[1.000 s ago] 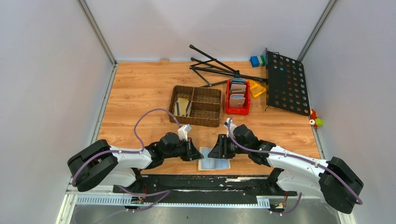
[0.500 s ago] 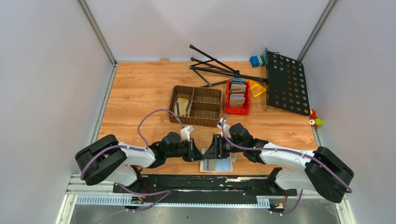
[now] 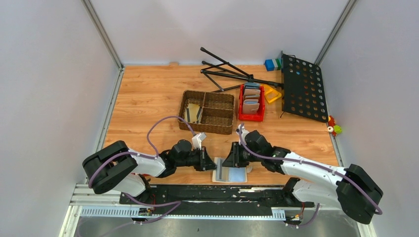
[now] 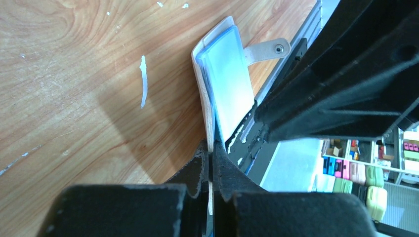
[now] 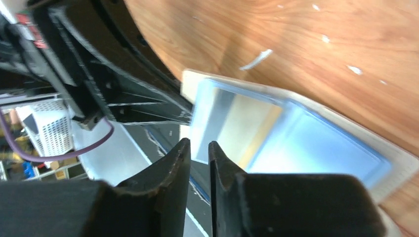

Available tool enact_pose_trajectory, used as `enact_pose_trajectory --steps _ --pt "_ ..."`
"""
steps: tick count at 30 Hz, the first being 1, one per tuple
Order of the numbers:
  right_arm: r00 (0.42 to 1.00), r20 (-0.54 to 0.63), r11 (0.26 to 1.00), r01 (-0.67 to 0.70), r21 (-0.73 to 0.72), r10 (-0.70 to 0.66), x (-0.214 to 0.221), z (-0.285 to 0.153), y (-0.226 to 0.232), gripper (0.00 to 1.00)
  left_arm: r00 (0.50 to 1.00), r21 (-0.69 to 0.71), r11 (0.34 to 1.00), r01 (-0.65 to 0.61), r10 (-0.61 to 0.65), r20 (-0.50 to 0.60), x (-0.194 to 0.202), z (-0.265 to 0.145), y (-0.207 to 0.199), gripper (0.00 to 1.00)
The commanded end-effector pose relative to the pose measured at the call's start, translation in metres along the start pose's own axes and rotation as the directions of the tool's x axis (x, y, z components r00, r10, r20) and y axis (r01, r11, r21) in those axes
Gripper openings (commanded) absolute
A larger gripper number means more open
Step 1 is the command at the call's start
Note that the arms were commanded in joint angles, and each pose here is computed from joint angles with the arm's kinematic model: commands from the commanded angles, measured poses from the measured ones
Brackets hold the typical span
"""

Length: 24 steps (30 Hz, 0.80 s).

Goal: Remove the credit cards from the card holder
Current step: Place the card holder at the center of the board.

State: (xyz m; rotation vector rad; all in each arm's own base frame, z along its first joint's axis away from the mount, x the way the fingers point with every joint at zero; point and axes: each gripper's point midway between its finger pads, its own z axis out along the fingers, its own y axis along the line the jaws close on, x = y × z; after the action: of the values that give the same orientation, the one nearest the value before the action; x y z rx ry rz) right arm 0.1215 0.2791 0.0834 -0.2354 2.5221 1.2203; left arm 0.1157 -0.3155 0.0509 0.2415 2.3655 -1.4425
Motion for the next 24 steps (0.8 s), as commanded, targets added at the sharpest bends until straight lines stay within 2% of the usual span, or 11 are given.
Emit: enact_pose_trajectory --steps 1,3,6,11,15,18,21,24 --pt "1.0 0.021 0.988 0.003 0.155 -0.006 -0.001 -0.007 -0.029 0.16 0.999 0.06 0.998 -0.019 0.017 0.043 -0.012 0.002 -0.018 0.0" --pt "1.0 0.004 0.985 -0.01 0.171 0.009 0.004 -0.004 -0.034 0.13 0.999 0.083 0.996 -0.015 0.011 0.047 -0.012 0.002 -0.022 0.0" --pt "1.0 -0.02 0.987 -0.017 0.16 0.02 0.007 0.002 -0.034 0.14 0.999 0.124 0.992 -0.002 -0.004 0.052 -0.012 0.001 -0.028 0.04" --pt "0.999 -0.045 0.988 -0.016 0.155 0.023 0.01 0.008 -0.035 0.24 0.999 0.188 0.982 0.006 -0.015 0.049 -0.012 0.0 -0.039 0.24" --pt "0.999 -0.042 0.989 -0.014 0.148 0.021 0.01 0.008 -0.034 0.3 0.999 0.189 0.982 0.011 -0.019 0.038 -0.01 0.001 -0.038 0.47" --pt "0.999 -0.037 0.991 -0.013 0.137 0.019 0.009 0.008 -0.031 0.33 0.999 0.186 0.982 0.015 -0.021 0.035 -0.01 0.002 -0.037 0.56" --pt "0.999 -0.033 0.993 -0.011 0.117 0.015 0.008 0.007 -0.027 0.35 0.999 0.171 0.985 0.02 -0.024 0.024 -0.008 0.003 -0.033 0.58" --pt "0.999 -0.032 0.993 -0.011 0.114 0.014 0.008 0.006 -0.026 0.36 1.0 0.146 0.989 0.025 -0.027 0.014 -0.006 0.005 -0.028 0.49"
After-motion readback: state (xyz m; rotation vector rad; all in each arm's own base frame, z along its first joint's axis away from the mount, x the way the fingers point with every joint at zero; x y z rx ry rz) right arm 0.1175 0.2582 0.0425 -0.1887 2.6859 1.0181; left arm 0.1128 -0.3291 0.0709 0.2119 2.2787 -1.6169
